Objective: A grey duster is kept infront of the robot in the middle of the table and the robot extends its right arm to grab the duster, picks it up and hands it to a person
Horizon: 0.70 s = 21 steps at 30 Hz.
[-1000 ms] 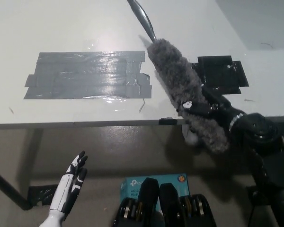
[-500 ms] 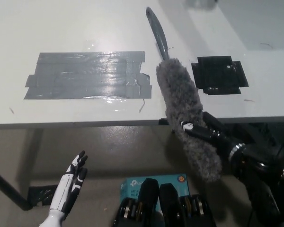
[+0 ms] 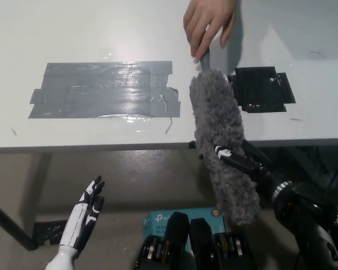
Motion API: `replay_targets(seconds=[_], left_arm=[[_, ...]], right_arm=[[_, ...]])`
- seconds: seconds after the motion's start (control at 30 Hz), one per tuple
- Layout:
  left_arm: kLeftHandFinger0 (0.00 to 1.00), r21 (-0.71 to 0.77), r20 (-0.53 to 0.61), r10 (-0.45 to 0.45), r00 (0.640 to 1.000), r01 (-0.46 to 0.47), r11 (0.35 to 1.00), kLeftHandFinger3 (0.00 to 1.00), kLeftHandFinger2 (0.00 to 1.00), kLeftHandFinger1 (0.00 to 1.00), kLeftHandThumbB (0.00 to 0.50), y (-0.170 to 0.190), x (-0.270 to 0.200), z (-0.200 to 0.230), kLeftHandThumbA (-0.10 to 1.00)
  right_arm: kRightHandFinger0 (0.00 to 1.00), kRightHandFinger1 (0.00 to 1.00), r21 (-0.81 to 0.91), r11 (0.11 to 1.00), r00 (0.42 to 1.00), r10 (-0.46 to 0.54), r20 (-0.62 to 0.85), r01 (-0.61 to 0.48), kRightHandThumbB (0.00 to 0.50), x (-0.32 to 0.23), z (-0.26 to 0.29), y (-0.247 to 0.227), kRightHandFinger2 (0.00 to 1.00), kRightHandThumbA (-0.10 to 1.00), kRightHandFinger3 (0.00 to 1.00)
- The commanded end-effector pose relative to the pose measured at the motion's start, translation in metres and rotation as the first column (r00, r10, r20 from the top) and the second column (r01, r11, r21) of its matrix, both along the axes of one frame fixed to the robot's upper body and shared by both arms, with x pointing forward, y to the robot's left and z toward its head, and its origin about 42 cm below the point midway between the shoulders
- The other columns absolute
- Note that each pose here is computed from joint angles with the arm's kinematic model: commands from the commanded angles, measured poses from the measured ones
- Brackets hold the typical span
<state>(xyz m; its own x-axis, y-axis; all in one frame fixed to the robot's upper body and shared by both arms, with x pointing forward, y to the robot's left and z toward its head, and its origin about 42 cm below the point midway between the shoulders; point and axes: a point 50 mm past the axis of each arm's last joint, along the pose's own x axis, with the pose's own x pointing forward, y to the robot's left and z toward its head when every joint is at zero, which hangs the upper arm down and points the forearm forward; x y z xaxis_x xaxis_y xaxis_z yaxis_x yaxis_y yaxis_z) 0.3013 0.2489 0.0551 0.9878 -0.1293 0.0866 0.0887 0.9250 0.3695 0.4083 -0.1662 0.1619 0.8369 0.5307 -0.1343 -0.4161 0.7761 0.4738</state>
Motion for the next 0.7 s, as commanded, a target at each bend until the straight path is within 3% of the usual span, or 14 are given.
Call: replay_targets(seconds=[0.0, 0.23, 0.33, 0.37, 0.4, 0.43, 0.47, 0.5, 0.53, 0.57, 0.6, 0.63, 0.67], left_arm=[[1.0, 0.01, 0.104, 0.034, 0.994, -0.035, 0.999, 1.0, 1.0, 1.0, 0.303, 0.009, 0.013, 0.022, 1.0], [1.0, 0.01, 0.109, 0.029, 0.994, -0.03, 0.999, 1.0, 1.0, 1.0, 0.295, 0.009, 0.015, 0.022, 1.0], [1.0, 0.006, 0.109, 0.028, 0.994, -0.028, 1.0, 1.0, 1.0, 1.0, 0.294, 0.008, 0.015, 0.023, 1.0], [1.0, 0.006, 0.109, 0.028, 0.994, -0.029, 1.0, 1.0, 1.0, 1.0, 0.294, 0.008, 0.015, 0.023, 1.0], [1.0, 0.006, 0.109, 0.028, 0.994, -0.029, 1.0, 1.0, 1.0, 1.0, 0.294, 0.008, 0.015, 0.023, 1.0], [1.0, 0.006, 0.108, 0.029, 0.994, -0.03, 1.0, 1.0, 1.0, 1.0, 0.295, 0.008, 0.015, 0.024, 1.0], [1.0, 0.005, 0.108, 0.029, 0.994, -0.029, 1.0, 1.0, 1.0, 1.0, 0.295, 0.008, 0.016, 0.024, 1.0], [1.0, 0.003, 0.109, 0.028, 0.994, -0.028, 1.0, 1.0, 1.0, 1.0, 0.296, 0.008, 0.017, 0.024, 1.0], [1.0, 0.0, 0.11, 0.027, 0.994, -0.027, 1.0, 1.0, 1.0, 1.0, 0.29, 0.008, 0.017, 0.024, 1.0], [1.0, -0.002, 0.111, 0.027, 0.993, -0.027, 1.0, 1.0, 1.0, 1.0, 0.29, 0.007, 0.017, 0.024, 1.0], [1.0, -0.001, 0.112, 0.026, 0.993, -0.026, 1.0, 1.0, 1.0, 1.0, 0.289, 0.008, 0.017, 0.024, 1.0], [1.0, 0.003, 0.111, 0.027, 0.993, -0.027, 1.0, 1.0, 1.0, 1.0, 0.296, 0.008, 0.017, 0.023, 1.0], [1.0, 0.004, 0.11, 0.027, 0.994, -0.028, 1.0, 1.0, 1.0, 1.0, 0.296, 0.008, 0.017, 0.023, 1.0]], right_arm=[[0.0, 0.45, 0.251, 0.964, 0.996, 0.072, 0.057, -0.085, 0.091, -0.002, 0.059, 0.017, 0.79, -0.1, 1.0], [0.0, 0.44, 0.253, 0.964, 0.996, 0.073, 0.055, -0.085, 0.08, -0.002, 0.066, 0.016, 0.78, -0.1, 1.0], [0.0, 0.44, 0.257, 0.963, 0.996, 0.073, 0.05, -0.083, 0.1, -0.003, 0.068, 0.015, 0.79, -0.1, 1.0], [0.02, 0.44, 0.253, 0.962, 0.994, 0.087, 0.067, -0.101, 0.115, -0.003, 0.069, 0.015, 0.76, -0.02, 0.9], [0.02, 0.44, 0.249, 0.962, 0.993, 0.094, 0.076, -0.11, 0.115, -0.003, 0.07, 0.014, 0.76, -0.02, 0.9], [0.14, 0.5, 0.25, 0.96, 0.991, 0.105, 0.087, -0.124, 0.154, -0.004, 0.071, 0.014, 0.81, 0.12, 0.89], [0.67, 1.0, 0.258, 0.952, 0.983, 0.14, 0.115, -0.166, 0.307, -0.005, 0.072, 0.013, 1.0, 0.61, 1.0], [0.97, 1.0, 0.265, 0.939, 0.972, 0.184, 0.149, -0.218, 0.289, -0.008, 0.073, 0.011, 1.0, 0.63, 1.0], [1.0, 1.0, 0.282, 0.929, 0.967, 0.202, 0.158, -0.24, 0.327, -0.01, 0.073, 0.01, 1.0, 0.63, 1.0], [1.0, 1.0, 0.294, 0.923, 0.964, 0.21, 0.161, -0.25, 0.327, -0.01, 0.073, 0.01, 1.0, 0.63, 1.0], [1.0, 1.0, 0.301, 0.919, 0.964, 0.213, 0.163, -0.254, 0.373, -0.012, 0.073, 0.01, 1.0, 0.62, 1.0], [1.0, 1.0, 0.287, 0.918, 0.956, 0.227, 0.188, -0.274, 0.443, -0.015, 0.073, 0.01, 1.0, 0.69, 1.0], [1.0, 1.0, 0.283, 0.918, 0.953, 0.23, 0.195, -0.28, 0.443, -0.016, 0.073, 0.01, 1.0, 0.69, 1.0]])
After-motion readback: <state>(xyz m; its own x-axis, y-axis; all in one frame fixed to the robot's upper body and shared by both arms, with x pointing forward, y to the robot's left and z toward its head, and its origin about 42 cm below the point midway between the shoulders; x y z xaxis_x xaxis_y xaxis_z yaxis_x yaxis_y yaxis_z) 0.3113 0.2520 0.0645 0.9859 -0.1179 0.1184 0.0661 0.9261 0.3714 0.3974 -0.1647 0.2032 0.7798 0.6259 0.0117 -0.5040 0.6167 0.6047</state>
